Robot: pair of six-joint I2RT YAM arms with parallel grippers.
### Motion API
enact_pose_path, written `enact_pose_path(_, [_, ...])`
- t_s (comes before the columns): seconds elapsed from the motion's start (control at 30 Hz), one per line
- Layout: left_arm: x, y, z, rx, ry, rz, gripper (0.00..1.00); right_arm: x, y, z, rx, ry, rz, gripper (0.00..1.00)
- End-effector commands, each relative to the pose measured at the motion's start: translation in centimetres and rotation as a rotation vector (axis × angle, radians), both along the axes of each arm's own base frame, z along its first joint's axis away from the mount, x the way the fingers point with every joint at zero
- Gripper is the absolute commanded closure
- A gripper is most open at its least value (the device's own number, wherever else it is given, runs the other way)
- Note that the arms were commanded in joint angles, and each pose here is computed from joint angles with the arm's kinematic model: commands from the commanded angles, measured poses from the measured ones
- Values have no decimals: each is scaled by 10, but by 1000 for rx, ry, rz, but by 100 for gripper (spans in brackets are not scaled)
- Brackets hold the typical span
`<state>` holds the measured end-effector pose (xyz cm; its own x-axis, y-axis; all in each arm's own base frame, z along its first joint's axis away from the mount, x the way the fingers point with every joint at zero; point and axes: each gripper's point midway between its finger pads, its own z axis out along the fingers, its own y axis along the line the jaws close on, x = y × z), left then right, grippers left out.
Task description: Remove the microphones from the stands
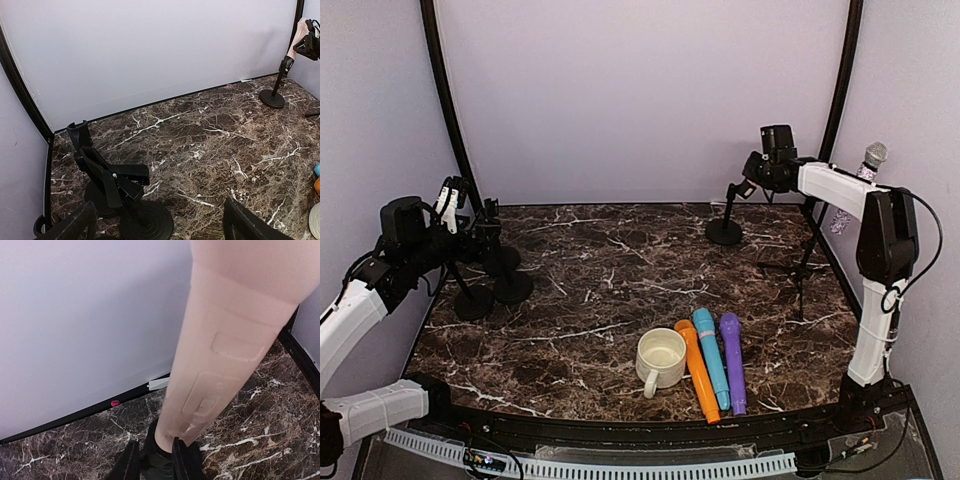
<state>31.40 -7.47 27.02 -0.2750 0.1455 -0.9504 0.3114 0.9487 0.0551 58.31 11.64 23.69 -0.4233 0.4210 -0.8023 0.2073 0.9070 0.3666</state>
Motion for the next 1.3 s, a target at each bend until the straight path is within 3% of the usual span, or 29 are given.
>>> enact_pose_path(0.0, [1,2,5,16,-29,5,11,-14,20,41,15,-85,54,77])
enact_pose_path(0.17, [1,2,5,15,-30,3,11,-27,34,48,28,-85,73,80])
enact_pose_path(0.27, [0,2,5,15,-31,4,11,-32,23,46,17,-64,41,75])
enact_pose_path(0.47, [-1,1,7,9,-36,-3,11,-33,-5,44,68,-18,79,33])
enact_pose_path(0.57, [-1,1,8,9,-38,-4,11,-30,-8,43,50,4,101,18])
enact_pose_path(0.67, [-1,1,8,9,-39,-3,11,-21,-11,40,47,18,110,10])
enact_pose_path(1.07, [-1,1,8,14,-40,0,11,15,-30,19,61,16,25,6])
enact_pose_path(1.27, [0,0,6,14,-34,-6,11,26,-29,14,71,-27,22,15])
